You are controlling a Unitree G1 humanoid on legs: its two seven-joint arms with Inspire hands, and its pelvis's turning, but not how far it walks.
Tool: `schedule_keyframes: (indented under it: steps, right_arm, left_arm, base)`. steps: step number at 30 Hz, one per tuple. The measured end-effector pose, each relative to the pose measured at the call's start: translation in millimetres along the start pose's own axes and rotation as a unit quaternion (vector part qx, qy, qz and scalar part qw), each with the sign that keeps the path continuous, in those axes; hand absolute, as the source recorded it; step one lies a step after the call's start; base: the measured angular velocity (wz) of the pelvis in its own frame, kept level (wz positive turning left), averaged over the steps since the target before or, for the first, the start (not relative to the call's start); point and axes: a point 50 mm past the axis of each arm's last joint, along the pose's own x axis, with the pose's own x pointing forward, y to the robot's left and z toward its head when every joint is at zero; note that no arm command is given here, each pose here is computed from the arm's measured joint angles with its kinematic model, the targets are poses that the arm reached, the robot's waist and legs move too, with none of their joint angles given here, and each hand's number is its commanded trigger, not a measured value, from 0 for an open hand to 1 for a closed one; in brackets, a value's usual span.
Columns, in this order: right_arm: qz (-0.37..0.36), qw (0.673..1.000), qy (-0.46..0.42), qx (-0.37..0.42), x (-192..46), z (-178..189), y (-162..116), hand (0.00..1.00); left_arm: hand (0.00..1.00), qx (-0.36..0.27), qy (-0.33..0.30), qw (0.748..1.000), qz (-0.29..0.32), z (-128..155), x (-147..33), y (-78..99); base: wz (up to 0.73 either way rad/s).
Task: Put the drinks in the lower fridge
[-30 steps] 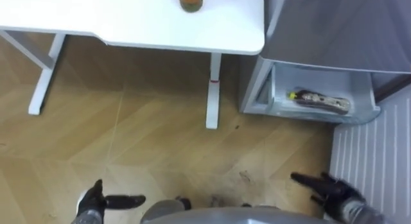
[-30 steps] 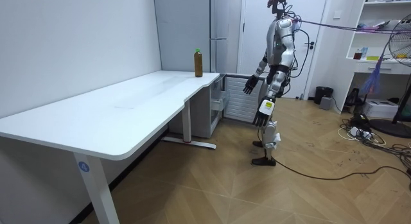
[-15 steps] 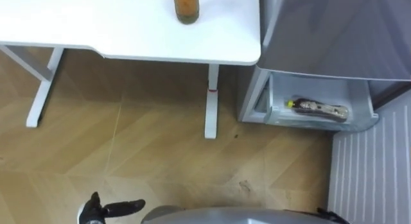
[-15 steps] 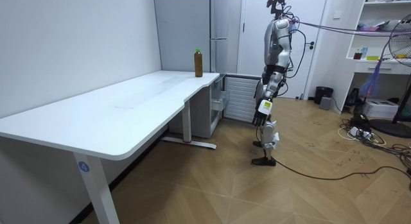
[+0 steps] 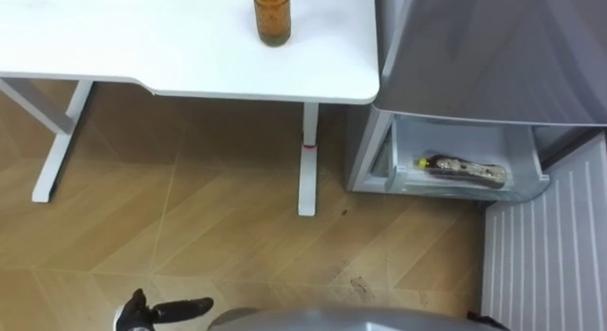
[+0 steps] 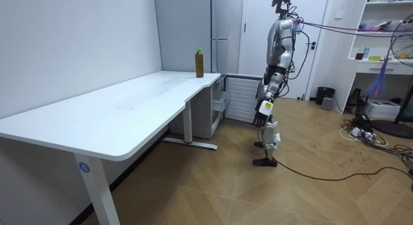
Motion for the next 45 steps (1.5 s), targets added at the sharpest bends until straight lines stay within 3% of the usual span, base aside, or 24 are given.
schedule_keyframes:
  steps: [6,11,14,17,23,31,35,39,45]
  right_arm:
    - [-0.003,1.000,0.006,-0.008,0.2,-2.0,0.1,0.00]
    - [-0.009,1.000,0.008,-0.022,-0.6,-6.9,-2.7,0.00]
    - [-0.013,1.000,0.007,-0.020,-0.9,-7.8,-3.7,0.00]
    - [-0.014,1.000,0.009,-0.014,-1.0,-9.0,-5.3,0.00]
    - [-0.009,1.000,0.001,-0.014,-0.7,-6.0,-3.7,0.00]
    - [-0.009,1.000,0.003,-0.017,-0.7,-6.6,-3.4,0.00]
    - [-0.008,1.000,0.003,-0.019,-0.6,-6.6,-2.5,0.00]
    - [-0.006,1.000,0.005,-0.024,-0.7,-7.2,-2.5,0.00]
    - [0.009,1.000,0.001,-0.023,-0.6,-6.3,-0.8,0.00]
  left_arm:
    - [0.00,-0.066,-0.024,0.995,0.074,17.2,1.9,6.2]
    - [0.00,-0.103,-0.089,0.982,0.127,49.4,0.2,9.2]
    - [0.00,-0.139,-0.148,0.966,0.158,78.4,-6.8,11.8]
    - [0.00,-0.173,-0.242,0.935,0.192,115.3,-23.0,16.6]
    - [0.00,-0.213,-0.367,0.879,0.218,159.9,-56.2,21.3]
    - [0.00,-0.279,-0.489,0.801,0.204,203.3,-110.1,25.9]
    - [0.00,-0.283,-0.545,0.767,0.184,218.0,-135.1,26.2]
    - [0.00,-0.268,-0.572,0.758,0.164,223.9,-144.3,24.4]
    - [0.00,-0.240,-0.599,0.758,0.097,230.0,-155.3,5.3]
  base:
    - [-0.02]
    - [0.00]
    - [-0.05]
    - [-0.04]
    - [-0.01]
    - [0.00]
    - [0.00]
    - [0.00]
    - [0.00]
